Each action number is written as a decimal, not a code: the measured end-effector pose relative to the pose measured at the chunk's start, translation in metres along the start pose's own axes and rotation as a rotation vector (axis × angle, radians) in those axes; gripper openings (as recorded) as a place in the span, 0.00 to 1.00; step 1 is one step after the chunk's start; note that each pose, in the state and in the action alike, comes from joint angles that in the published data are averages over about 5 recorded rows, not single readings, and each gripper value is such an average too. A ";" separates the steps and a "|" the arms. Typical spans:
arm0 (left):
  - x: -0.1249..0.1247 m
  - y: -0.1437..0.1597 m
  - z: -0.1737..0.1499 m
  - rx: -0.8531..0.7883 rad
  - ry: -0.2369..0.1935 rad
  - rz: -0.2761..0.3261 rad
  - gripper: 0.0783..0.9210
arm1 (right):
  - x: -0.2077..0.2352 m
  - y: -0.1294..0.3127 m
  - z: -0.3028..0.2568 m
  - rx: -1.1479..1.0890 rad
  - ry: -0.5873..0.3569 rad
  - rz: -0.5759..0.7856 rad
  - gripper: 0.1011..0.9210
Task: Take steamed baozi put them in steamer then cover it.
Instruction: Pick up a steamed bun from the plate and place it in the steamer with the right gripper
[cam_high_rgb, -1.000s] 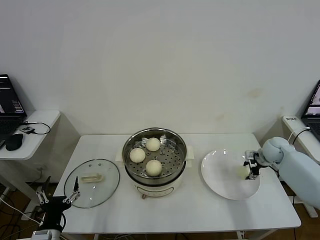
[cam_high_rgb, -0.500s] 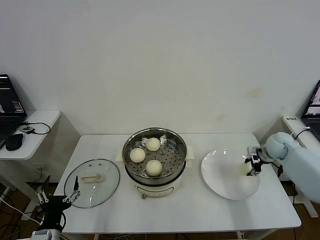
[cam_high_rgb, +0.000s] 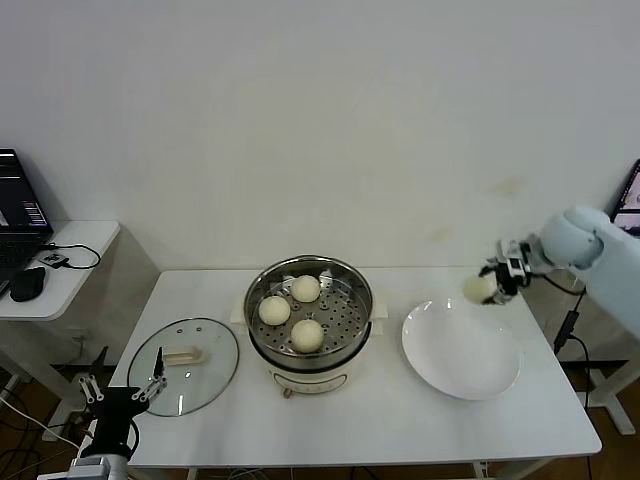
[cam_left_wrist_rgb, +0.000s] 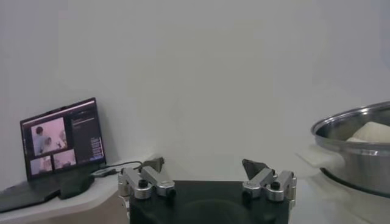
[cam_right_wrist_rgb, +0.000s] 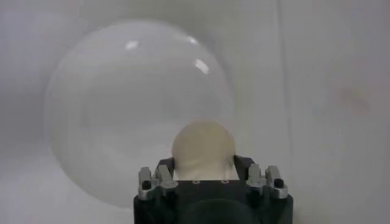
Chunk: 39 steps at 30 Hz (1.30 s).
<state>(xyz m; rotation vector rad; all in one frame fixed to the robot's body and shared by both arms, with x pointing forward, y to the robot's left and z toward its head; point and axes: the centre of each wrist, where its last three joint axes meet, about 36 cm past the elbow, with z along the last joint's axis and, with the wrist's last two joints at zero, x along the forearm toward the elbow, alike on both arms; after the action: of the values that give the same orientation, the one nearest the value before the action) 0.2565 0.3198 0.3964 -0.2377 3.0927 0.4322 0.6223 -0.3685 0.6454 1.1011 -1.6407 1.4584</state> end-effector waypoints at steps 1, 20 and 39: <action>0.000 0.000 0.000 0.001 -0.001 0.000 0.88 | 0.006 -0.004 -0.011 0.009 -0.014 0.006 0.64; 0.002 0.008 0.000 0.003 -0.007 -0.035 0.88 | -0.007 -0.024 -0.191 0.024 -0.185 -0.073 0.65; 0.002 0.005 -0.003 0.014 -0.019 -0.045 0.88 | -0.087 0.012 -0.241 0.029 -0.142 -0.167 0.65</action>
<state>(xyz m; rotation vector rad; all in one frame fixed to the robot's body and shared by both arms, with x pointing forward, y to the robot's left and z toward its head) 0.2541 0.3238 0.4008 -0.3003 3.0642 0.4091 0.6359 -0.1162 0.5979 1.3518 -1.5844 1.3258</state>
